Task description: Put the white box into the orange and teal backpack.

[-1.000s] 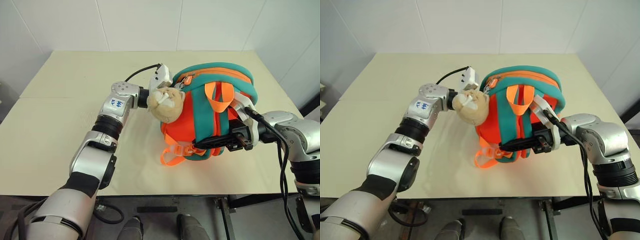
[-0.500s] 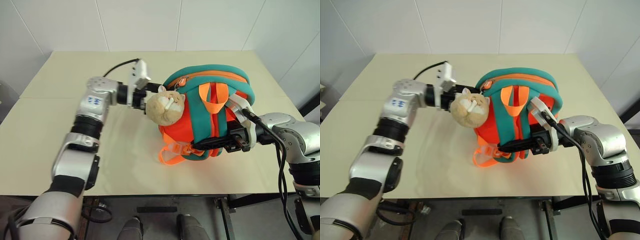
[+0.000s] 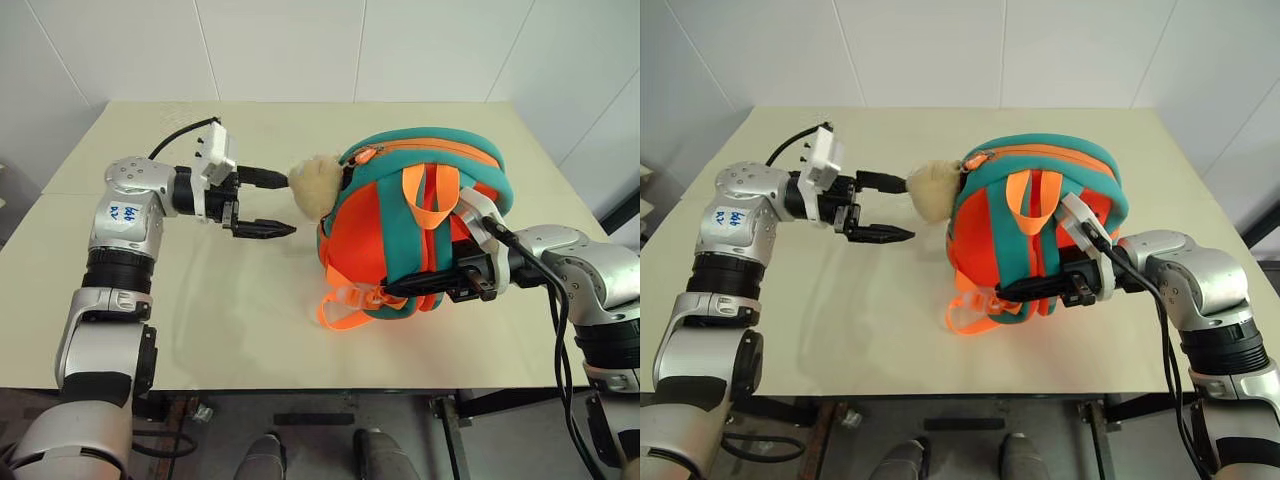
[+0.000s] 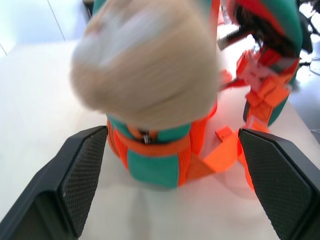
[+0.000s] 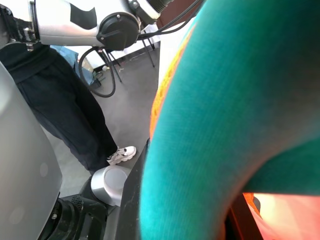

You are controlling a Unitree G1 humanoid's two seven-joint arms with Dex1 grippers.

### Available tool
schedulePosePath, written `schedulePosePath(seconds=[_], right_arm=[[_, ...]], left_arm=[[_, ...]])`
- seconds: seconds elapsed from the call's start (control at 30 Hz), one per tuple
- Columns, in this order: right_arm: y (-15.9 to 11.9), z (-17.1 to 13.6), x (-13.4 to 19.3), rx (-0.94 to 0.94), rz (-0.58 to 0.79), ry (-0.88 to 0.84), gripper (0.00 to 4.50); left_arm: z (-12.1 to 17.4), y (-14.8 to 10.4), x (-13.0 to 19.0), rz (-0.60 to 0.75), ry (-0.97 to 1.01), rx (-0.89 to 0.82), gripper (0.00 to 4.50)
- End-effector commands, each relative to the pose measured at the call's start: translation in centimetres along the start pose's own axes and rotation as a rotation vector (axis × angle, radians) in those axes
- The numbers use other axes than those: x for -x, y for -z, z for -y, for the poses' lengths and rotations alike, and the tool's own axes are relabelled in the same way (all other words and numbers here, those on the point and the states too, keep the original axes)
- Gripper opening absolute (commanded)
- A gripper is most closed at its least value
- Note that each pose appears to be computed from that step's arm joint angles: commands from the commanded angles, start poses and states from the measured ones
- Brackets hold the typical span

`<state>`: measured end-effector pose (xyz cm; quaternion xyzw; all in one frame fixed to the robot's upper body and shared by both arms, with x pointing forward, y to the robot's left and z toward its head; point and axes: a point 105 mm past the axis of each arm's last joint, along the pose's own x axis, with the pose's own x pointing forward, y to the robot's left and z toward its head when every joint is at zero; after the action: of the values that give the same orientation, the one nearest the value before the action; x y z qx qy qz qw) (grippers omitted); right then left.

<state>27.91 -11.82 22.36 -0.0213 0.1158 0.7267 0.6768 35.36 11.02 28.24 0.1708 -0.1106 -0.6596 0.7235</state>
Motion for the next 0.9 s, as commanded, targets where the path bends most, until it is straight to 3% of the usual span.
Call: schedulePosePath(seconds=[0.03,0.07,0.17,0.6,0.77,0.9], right_arm=[[-0.5,-0.2,-0.3,0.033,-0.006,-0.023,0.03],[-0.5,-0.1,-0.4,0.034,-0.006,-0.022,0.03],[-0.4,-0.1,-0.4,0.031,-0.006,-0.022,0.03],[-0.3,0.0,-0.6,0.031,0.004,-0.018,0.03],[-0.3,-0.1,-0.6,0.033,0.008,-0.015,0.03],[-0.3,-0.1,-0.7,0.033,0.010,-0.012,0.03]], left_arm=[[1.0,-3.6,-1.4,0.166,0.039,-0.043,4.47],[1.2,-3.9,-1.6,0.183,0.046,-0.040,4.47],[1.6,-3.1,-1.5,0.133,0.050,-0.047,3.91],[1.1,-1.2,-1.1,0.055,-0.017,-0.055,0.02],[0.8,-1.7,-1.1,0.073,-0.035,-0.062,0.01],[0.4,-1.9,-0.9,0.083,-0.053,-0.009,1.00]])
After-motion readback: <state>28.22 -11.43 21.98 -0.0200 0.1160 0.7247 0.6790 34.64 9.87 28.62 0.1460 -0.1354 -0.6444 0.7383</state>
